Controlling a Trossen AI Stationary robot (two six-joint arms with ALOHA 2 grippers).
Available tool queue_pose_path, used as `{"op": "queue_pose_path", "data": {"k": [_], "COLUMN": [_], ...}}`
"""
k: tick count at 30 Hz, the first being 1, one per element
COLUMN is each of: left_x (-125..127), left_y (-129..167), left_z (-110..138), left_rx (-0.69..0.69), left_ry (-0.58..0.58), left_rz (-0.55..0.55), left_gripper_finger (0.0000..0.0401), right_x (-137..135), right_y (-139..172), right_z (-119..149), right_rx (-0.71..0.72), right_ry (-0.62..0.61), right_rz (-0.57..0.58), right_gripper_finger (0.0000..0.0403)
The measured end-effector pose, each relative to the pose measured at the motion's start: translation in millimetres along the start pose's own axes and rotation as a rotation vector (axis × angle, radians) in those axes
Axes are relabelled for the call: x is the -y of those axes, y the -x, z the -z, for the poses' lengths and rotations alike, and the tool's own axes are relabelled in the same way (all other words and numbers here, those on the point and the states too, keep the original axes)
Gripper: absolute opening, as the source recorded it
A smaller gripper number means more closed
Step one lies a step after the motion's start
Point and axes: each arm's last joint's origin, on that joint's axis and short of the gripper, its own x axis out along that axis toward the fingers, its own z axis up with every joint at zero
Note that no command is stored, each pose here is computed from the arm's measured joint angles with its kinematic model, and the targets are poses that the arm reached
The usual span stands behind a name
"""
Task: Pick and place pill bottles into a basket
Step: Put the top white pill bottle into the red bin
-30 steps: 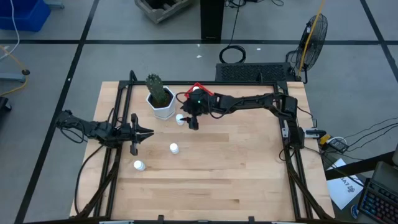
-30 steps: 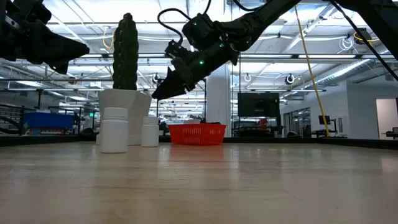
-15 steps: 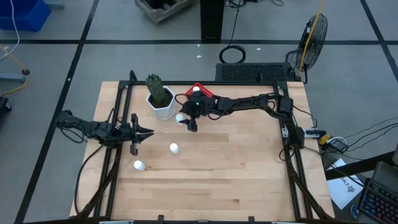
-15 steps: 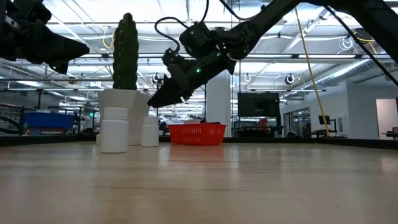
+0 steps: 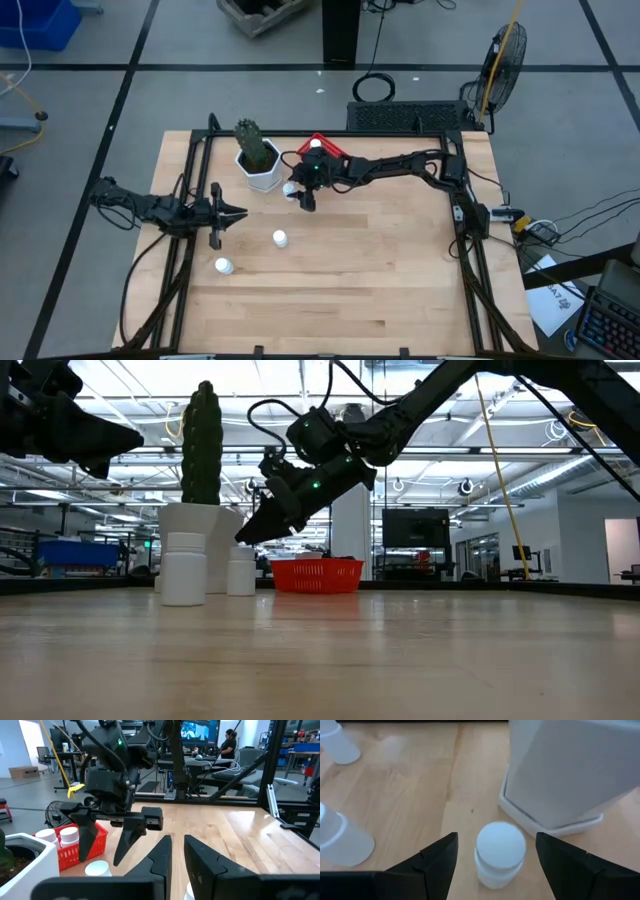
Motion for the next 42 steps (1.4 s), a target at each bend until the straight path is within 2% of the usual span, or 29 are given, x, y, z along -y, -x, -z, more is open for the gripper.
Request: {"op": "queue_pose_path", "data": {"k": [5, 12, 19, 25, 33, 42], "left_x": [0.0, 0.0, 0.0, 0.0, 0.0, 0.0], "left_y": [0.0, 0.0, 0.0, 0.0, 0.0, 0.0], "left_z": [0.0, -0.1, 0.0, -0.1, 0.0, 0.1], "left_rx": [0.0, 0.0, 0.0, 0.0, 0.0, 0.0], "left_ry": [0.0, 0.0, 0.0, 0.0, 0.0, 0.0], "left_rz": [0.0, 0.0, 0.0, 0.0, 0.0, 0.0], "left_gripper_finger": [0.0056, 0.0056, 0.0056, 0.0056, 0.0056, 0.0056], "right_x": [1.2, 2.4, 4.0, 4.6, 5.5, 5.2], "right_y": [-3.2, -15.9, -15.6, -15.3, -14.7, -13.1], "right_z": [1.4, 16.6, 13.4, 14.9, 15.4, 14.4], "right_rx": [0.017, -0.013, 0.021, 0.005, -0.002, -0.007], "right_ry": [-0.014, -0.029, -0.025, -0.047, -0.057, -0.06], "right_rz": [0.002, 0.0, 0.006, 0.006, 0.005, 0.004], "right_gripper_finger": [0.0258, 0.0258, 0.0251, 0.022, 0.0151, 0.0147]}}
